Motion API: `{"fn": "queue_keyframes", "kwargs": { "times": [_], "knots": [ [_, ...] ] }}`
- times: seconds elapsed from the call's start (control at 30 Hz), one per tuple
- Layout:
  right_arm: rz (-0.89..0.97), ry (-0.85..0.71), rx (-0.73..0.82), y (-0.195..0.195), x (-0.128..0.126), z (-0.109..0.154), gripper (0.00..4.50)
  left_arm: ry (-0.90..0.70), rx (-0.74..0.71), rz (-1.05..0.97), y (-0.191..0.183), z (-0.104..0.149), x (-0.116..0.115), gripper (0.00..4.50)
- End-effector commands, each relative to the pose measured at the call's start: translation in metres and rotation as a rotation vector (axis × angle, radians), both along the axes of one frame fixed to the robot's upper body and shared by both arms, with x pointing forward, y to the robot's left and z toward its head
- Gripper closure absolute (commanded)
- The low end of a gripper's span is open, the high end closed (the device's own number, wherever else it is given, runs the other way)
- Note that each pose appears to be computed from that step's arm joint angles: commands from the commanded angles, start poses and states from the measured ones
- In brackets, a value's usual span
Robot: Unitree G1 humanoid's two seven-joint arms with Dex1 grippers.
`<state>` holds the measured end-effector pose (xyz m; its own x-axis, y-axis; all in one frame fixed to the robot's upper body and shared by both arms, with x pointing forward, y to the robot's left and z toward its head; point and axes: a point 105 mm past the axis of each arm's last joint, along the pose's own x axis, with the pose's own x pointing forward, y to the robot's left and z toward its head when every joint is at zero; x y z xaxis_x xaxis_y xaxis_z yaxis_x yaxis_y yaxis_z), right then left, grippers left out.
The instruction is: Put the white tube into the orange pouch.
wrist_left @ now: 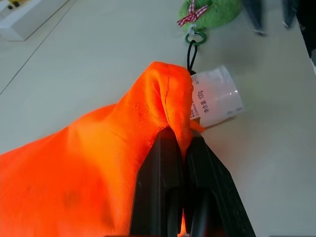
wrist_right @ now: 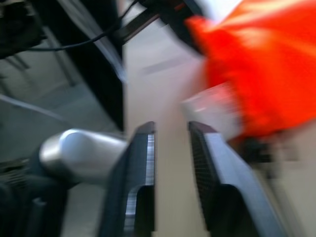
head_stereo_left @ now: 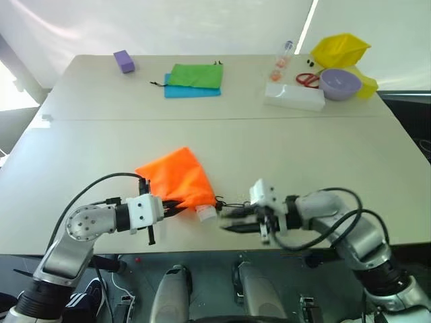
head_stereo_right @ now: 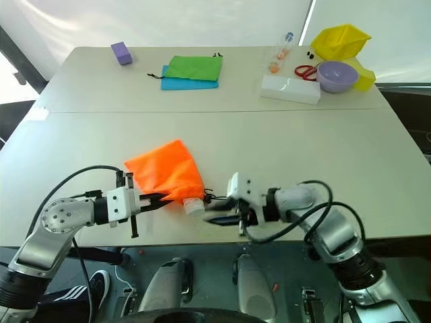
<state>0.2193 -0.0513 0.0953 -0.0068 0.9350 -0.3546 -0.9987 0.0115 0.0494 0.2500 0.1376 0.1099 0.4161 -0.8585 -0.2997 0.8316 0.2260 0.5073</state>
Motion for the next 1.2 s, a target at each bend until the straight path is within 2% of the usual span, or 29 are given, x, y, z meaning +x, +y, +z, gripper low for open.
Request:
{"fn": "queue_keyframes", "kwargs": {
  "times": [0.03, 0.33, 0.67, 0.83, 0.93, 1.2],
  "knots": [
    [-0.007, -0.09, 0.008, 0.009, 0.011, 0.001, 4.45, -0.047, -0.005, -0.025, -0.006, 0.011, -0.002, 4.5],
    [-0.075, -0.225, 0.001, 0.017, 0.033, -0.003, 4.45, -0.046, -0.002, -0.025, -0.007, 0.013, -0.004, 4.5],
    [-0.179, -0.359, 0.021, 0.023, 0.055, 0.009, 4.45, -0.022, 0.005, -0.05, -0.007, 0.01, -0.007, 4.5],
    [-0.142, -0.386, 0.05, 0.027, 0.052, 0.017, 4.45, -0.011, 0.015, -0.06, -0.005, 0.006, -0.01, 4.5],
    [-0.218, -0.423, 0.06, 0.025, 0.07, 0.022, 4.45, -0.006, 0.028, -0.068, -0.004, 0.004, -0.011, 4.5],
    [-0.134, -0.404, 0.022, 0.027, 0.057, 0.008, 4.45, 0.009, 0.023, -0.079, -0.002, 0.007, -0.015, 4.5]
  ]
}}
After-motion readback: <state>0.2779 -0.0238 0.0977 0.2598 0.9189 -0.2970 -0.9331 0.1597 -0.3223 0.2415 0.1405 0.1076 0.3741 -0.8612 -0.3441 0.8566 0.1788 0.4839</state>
